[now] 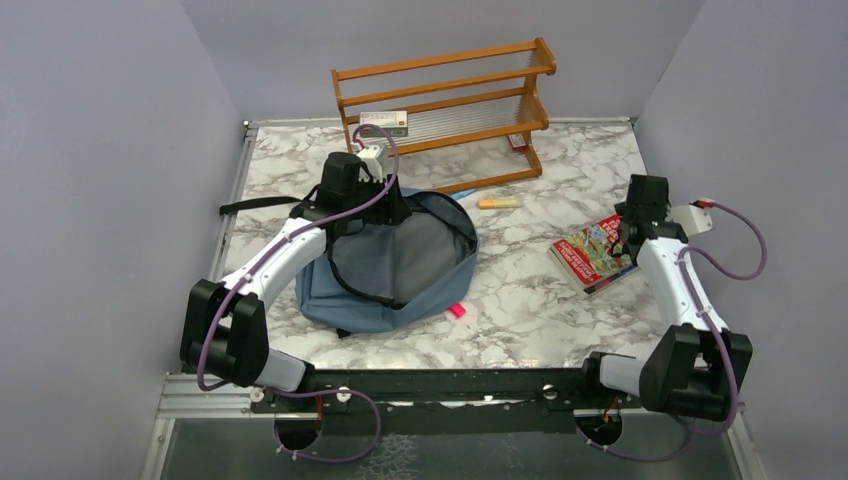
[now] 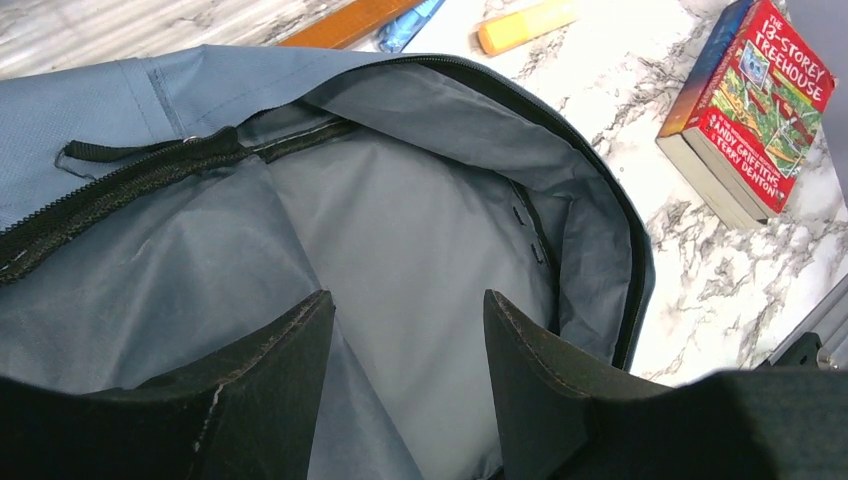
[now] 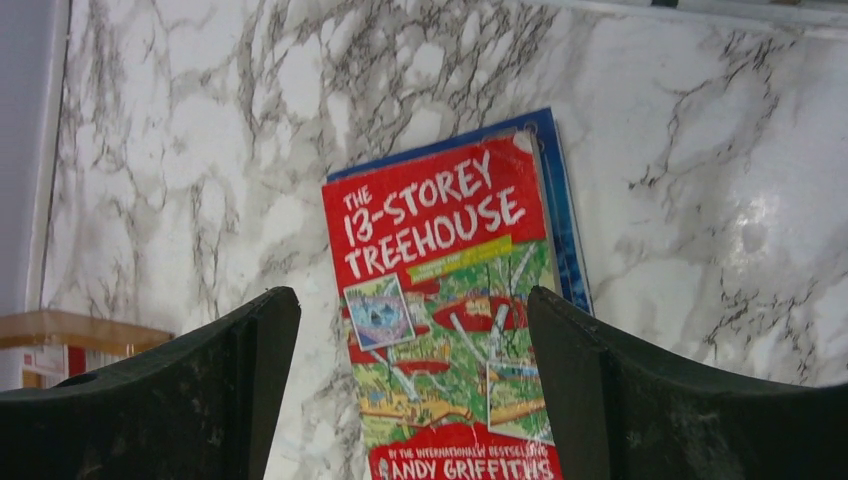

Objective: Pack the student bag
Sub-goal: Move the book to the center of the board.

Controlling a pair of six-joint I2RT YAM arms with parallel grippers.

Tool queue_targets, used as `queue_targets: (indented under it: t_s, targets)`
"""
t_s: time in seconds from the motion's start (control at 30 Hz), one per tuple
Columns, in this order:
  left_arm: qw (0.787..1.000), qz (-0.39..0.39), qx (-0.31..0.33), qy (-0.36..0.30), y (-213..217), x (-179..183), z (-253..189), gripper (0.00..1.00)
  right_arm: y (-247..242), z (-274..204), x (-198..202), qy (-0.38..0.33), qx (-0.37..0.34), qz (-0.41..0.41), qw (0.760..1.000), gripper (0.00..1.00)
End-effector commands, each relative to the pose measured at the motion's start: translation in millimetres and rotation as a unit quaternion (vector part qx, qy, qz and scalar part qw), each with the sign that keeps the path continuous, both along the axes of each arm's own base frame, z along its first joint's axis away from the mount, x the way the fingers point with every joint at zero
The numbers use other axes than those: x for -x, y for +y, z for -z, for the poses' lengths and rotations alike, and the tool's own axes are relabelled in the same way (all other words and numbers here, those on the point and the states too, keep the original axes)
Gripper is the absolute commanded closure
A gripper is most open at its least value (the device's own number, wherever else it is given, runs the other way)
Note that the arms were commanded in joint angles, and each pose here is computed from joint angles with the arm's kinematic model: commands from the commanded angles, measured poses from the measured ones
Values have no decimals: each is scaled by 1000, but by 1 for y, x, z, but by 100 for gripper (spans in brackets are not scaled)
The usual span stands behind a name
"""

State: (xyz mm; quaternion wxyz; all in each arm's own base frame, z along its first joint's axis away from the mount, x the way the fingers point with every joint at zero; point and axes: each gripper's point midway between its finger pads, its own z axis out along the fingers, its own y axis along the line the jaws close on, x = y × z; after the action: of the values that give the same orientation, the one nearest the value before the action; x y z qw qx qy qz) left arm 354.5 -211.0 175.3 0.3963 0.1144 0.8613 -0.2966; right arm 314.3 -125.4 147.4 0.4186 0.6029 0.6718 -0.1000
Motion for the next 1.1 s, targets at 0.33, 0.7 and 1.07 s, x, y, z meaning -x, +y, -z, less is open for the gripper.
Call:
queue_targets:
  t_s: [0.33,0.7,1.07]
  targets:
    - [1000,23,1,7,-7,4,12,42,14,69,53,-26,-38,126,991,16]
    - [999,27,1,18,-8,6,19,42,17,101,48,-45,-54,132,989,15]
    - [999,25,-2,22,-8,3,22,42,42,125,6,-26,-73,-23,997,13]
